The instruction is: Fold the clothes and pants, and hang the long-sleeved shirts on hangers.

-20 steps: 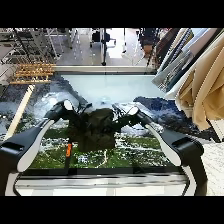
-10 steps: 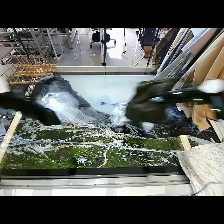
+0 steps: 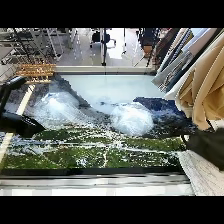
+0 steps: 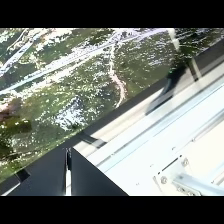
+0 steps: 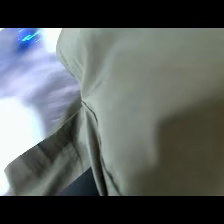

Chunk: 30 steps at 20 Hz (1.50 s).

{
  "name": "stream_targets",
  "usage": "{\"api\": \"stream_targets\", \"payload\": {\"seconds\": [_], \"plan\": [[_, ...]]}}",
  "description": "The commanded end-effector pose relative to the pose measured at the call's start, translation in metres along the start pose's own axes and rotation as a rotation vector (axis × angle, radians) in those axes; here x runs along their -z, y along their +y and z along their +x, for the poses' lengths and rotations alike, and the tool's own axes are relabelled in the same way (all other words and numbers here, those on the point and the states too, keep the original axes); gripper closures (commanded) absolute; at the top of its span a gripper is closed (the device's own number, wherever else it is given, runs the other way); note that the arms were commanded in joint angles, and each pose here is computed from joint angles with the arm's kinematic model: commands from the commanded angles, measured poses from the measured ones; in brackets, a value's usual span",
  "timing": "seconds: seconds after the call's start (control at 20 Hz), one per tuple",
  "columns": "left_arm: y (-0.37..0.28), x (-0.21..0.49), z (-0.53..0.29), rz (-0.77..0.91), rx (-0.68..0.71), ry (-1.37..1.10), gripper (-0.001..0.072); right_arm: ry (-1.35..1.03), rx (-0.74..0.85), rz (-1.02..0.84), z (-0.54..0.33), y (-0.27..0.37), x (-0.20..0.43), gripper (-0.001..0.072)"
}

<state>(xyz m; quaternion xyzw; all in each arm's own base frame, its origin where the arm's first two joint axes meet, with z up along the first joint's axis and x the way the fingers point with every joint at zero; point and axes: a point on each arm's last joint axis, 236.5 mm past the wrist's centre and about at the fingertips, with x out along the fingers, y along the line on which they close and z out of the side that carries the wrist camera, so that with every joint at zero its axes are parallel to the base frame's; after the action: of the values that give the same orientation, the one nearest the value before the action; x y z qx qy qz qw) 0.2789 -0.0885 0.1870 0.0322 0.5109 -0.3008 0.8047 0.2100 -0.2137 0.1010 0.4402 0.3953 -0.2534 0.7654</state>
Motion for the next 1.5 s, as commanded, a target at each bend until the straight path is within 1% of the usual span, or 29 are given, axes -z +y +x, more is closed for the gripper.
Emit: {"api": "stream_targets", "payload": {"seconds": [0.0, 0.05, 0.15, 0.2, 0.25, 0.3, 0.4, 0.45, 0.5, 0.55, 0.6, 0.65, 0.7, 0.75, 0.8, 0.85, 0.9, 0.95, 1.0, 1.05, 1.1, 1.15, 1.2, 1.25, 1.3, 1.35, 1.45], "plan": [[0.005, 0.003, 0.010, 0.023, 0.011, 0.015, 0.0695, -0.001, 0.372, 0.175, 0.003, -0.142, 0.054, 0.0696], [0.008, 0.001, 0.014, 0.016, 0.012, 0.016, 0.0695, 0.053, 0.445, 0.192, 0.006, -0.167, 0.074, 0.0695], [0.016, -0.005, 0.022, 0.003, 0.012, 0.014, 0.0695, 0.133, 0.533, 0.198, 0.013, -0.197, 0.101, 0.0679], [0.019, -0.005, 0.026, -0.005, 0.018, 0.025, 0.0695, 0.148, 0.570, 0.174, 0.012, -0.208, 0.103, 0.0462], [0.021, -0.004, 0.030, -0.011, 0.022, 0.037, 0.0694, 0.127, 0.597, 0.108, 0.009, -0.215, 0.093, 0.0046], [0.023, -0.003, 0.032, -0.016, 0.027, 0.046, 0.0695, 0.095, 0.613, 0.014, 0.002, -0.218, 0.076, 0.0000], [0.024, -0.003, 0.035, -0.021, 0.032, 0.055, 0.0695, 0.025, 0.649, -0.145, -0.031, -0.210, 0.034, 0.0008], [0.024, -0.003, 0.035, -0.020, 0.032, 0.055, 0.0695, -0.053, 0.673, -0.181, -0.056, -0.200, 0.006, 0.0011], [0.024, -0.003, 0.035, -0.020, 0.032, 0.054, 0.0695, -0.171, 0.665, -0.209, -0.079, -0.180, -0.028, 0.0015], [0.024, -0.003, 0.035, -0.021, 0.032, 0.054, 0.0695, -0.352, 0.612, -0.250, -0.101, -0.145, -0.073, 0.0015], [0.025, -0.003, 0.035, -0.021, 0.031, 0.053, 0.0694, -0.535, 0.490, -0.275, -0.115, -0.098, -0.112, 0.0016], [0.026, -0.004, 0.035, -0.022, 0.027, 0.050, 0.0694, -0.687, 0.295, -0.276, -0.121, -0.039, -0.140, 0.0018], [0.033, -0.003, 0.035, -0.038, -0.005, 0.054, 0.0695, -0.722, 0.097, -0.264, -0.111, 0.011, -0.146, 0.0019], [0.049, 0.000, 0.034, -0.080, -0.076, 0.065, 0.0695, -0.642, -0.071, -0.283, -0.084, 0.057, -0.132, 0.0019], [0.075, 0.007, 0.031, -0.147, -0.191, 0.081, 0.0695, -0.498, -0.173, -0.335, -0.049, 0.091, -0.103, 0.0018], [0.105, 0.014, 0.022, -0.219, -0.325, 0.095, 0.0694, -0.301, -0.241, -0.414, -0.007, 0.118, -0.058, 0.0018], [0.135, 0.024, 0.008, -0.279, -0.475, 0.110, 0.0694, -0.114, -0.285, -0.490, 0.029, 0.136, -0.009, 0.0018], [0.155, 0.032, -0.004, -0.318, -0.580, 0.124, 0.0694, 0.068, -0.323, -0.569, 0.060, 0.152, 0.047, 0.0019], [0.167, 0.040, -0.015, -0.342, -0.651, 0.142, 0.0694, 0.198, -0.347, -0.639, 0.082, 0.163, 0.094, 0.0019], [0.172, 0.043, -0.020, -0.338, -0.683, 0.153, 0.0694, 0.274, -0.349, -0.728, 0.102, 0.171, 0.132, 0.0036], [0.173, 0.043, -0.020, -0.338, -0.687, 0.157, 0.0694, 0.273, -0.328, -0.834, 0.119, 0.179, 0.152, 0.0135], [0.173, 0.043, -0.019, -0.338, -0.686, 0.158, 0.0694, 0.214, -0.299, -0.937, 0.131, 0.191, 0.155, 0.0233], [0.173, 0.043, -0.019, -0.339, -0.683, 0.156, 0.0694, 0.113, -0.283, -1.024, 0.138, 0.207, 0.147, 0.0315], [0.173, 0.043, -0.019, -0.338, -0.683, 0.157, 0.0694, -0.028, -0.275, -1.094, 0.138, 0.229, 0.129, 0.0367], [0.173, 0.043, -0.019, -0.338, -0.683, 0.157, 0.0694, -0.175, -0.275, -1.135, 0.132, 0.251, 0.106, 0.0514], [0.173, 0.043, -0.019, -0.339, -0.683, 0.156, 0.0694, -0.297, -0.284, -1.139, 0.122, 0.270, 0.085, 0.0699], [0.173, 0.043, -0.019, -0.338, -0.683, 0.157, 0.0695, -0.490, -0.323, -1.102, 0.097, 0.301, 0.051, 0.0636]]}}
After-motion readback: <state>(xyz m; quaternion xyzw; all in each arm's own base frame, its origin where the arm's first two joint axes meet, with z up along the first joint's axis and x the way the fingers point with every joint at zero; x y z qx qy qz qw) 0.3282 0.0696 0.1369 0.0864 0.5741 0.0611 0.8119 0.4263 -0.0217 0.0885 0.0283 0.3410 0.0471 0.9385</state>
